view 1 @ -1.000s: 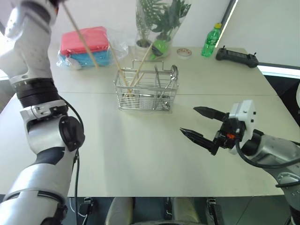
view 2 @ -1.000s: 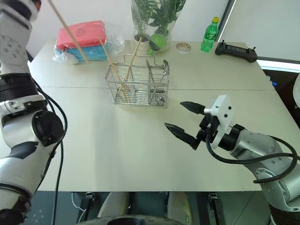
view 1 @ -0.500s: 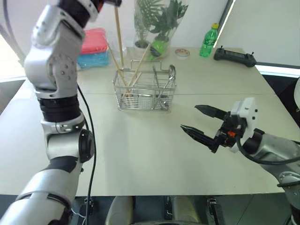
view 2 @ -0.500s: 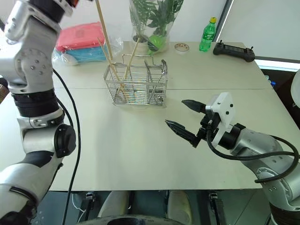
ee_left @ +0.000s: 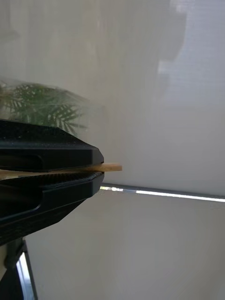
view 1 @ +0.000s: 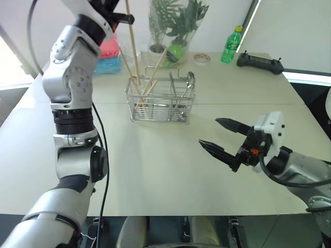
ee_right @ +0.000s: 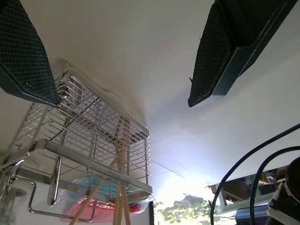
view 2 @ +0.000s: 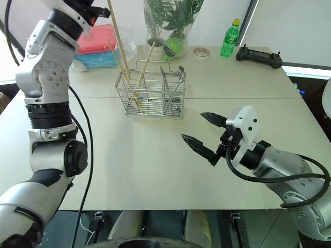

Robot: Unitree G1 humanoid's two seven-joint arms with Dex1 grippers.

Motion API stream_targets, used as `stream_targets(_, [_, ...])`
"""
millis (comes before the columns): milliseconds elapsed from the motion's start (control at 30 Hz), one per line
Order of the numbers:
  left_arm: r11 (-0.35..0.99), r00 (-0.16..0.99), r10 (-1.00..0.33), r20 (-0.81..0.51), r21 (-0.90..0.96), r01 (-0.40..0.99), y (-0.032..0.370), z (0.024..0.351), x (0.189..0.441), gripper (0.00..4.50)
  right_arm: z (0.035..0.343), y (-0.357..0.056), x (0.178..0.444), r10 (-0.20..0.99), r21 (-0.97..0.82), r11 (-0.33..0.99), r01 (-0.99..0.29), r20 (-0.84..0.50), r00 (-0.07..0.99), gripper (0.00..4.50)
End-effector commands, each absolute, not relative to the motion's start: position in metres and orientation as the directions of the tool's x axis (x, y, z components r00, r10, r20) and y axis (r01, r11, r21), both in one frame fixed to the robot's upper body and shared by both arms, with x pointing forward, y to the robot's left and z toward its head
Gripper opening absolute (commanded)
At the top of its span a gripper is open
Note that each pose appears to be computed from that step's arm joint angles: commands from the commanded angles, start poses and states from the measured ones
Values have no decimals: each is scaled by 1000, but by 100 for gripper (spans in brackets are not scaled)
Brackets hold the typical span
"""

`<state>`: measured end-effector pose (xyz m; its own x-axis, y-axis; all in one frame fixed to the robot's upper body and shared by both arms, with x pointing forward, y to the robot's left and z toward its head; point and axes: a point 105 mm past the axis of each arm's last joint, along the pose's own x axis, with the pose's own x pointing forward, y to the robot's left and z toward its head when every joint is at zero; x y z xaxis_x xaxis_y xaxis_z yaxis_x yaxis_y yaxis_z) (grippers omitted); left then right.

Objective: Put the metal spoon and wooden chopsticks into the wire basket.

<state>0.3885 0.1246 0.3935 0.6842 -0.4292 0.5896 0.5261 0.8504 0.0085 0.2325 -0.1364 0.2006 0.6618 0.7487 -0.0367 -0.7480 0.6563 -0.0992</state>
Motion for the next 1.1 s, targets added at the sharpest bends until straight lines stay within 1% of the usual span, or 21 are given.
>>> stream_targets(33, [832, 635, -463, 618, 56, 552, 115, 400, 380, 104, 214, -135, 228, 746, -145, 661, -736, 18, 666, 450])
stream_targets(133, [820, 630, -481, 610, 59, 569, 111, 399, 379, 254, 215, -136, 229, 741, -149, 666, -731, 23, 671, 450])
stream_targets(167, [818, 631, -486, 605, 60, 572, 111, 398, 379, 317, 215, -136, 230, 740, -151, 667, -729, 23, 672, 450])
stream_targets(233, [811, 631, -504, 590, 71, 581, 110, 395, 378, 415, 215, -137, 230, 738, -155, 670, -726, 24, 675, 450])
stream_targets(267, [803, 627, -523, 578, 87, 590, 108, 392, 377, 440, 216, -138, 230, 736, -159, 671, -724, 23, 677, 450])
stream_targets(367, [724, 596, -640, 485, 120, 679, 99, 376, 371, 440, 218, -149, 234, 720, -179, 685, -706, 17, 694, 450])
stream_targets(433, [676, 565, -697, 442, 142, 723, 98, 370, 364, 440, 221, -155, 237, 712, -192, 691, -696, 15, 702, 450])
stream_targets(467, [646, 544, -730, 414, 156, 747, 97, 368, 360, 440, 222, -157, 238, 710, -202, 691, -694, 10, 704, 450])
stream_targets(533, [561, 471, -814, 340, 252, 788, 97, 363, 345, 440, 225, -165, 240, 709, -230, 685, -691, -5, 705, 450])
stream_targets(633, [370, 351, -929, 122, 376, 849, 109, 341, 318, 440, 233, -180, 243, 704, -260, 681, -684, -24, 710, 450])
stream_targets(667, [296, 323, -946, -2, 392, 871, 119, 325, 311, 440, 236, -185, 243, 708, -268, 673, -689, -36, 706, 450])
stream_targets(733, [184, 280, -940, -192, 406, 895, 139, 299, 298, 440, 238, -193, 241, 715, -280, 657, -700, -64, 696, 450])
stream_targets(767, [158, 283, -918, -277, 397, 904, 151, 287, 296, 440, 238, -198, 242, 711, -290, 655, -698, -76, 699, 450])
stream_targets(800, [149, 290, -896, -336, 389, 909, 162, 279, 295, 440, 239, -203, 244, 703, -297, 659, -691, -84, 706, 450])
stream_targets(867, [157, 314, -858, -406, 374, 914, 180, 270, 294, 440, 241, -208, 248, 694, -304, 664, -683, -88, 714, 450])
stream_targets(1000, [212, 383, -815, -435, 391, 896, 200, 264, 297, 440, 242, -210, 252, 698, -302, 662, -686, -84, 711, 450])
stream_targets(1100, [244, 410, -803, -433, 389, 888, 210, 263, 294, 440, 241, -205, 254, 714, -292, 649, -702, -84, 695, 450])
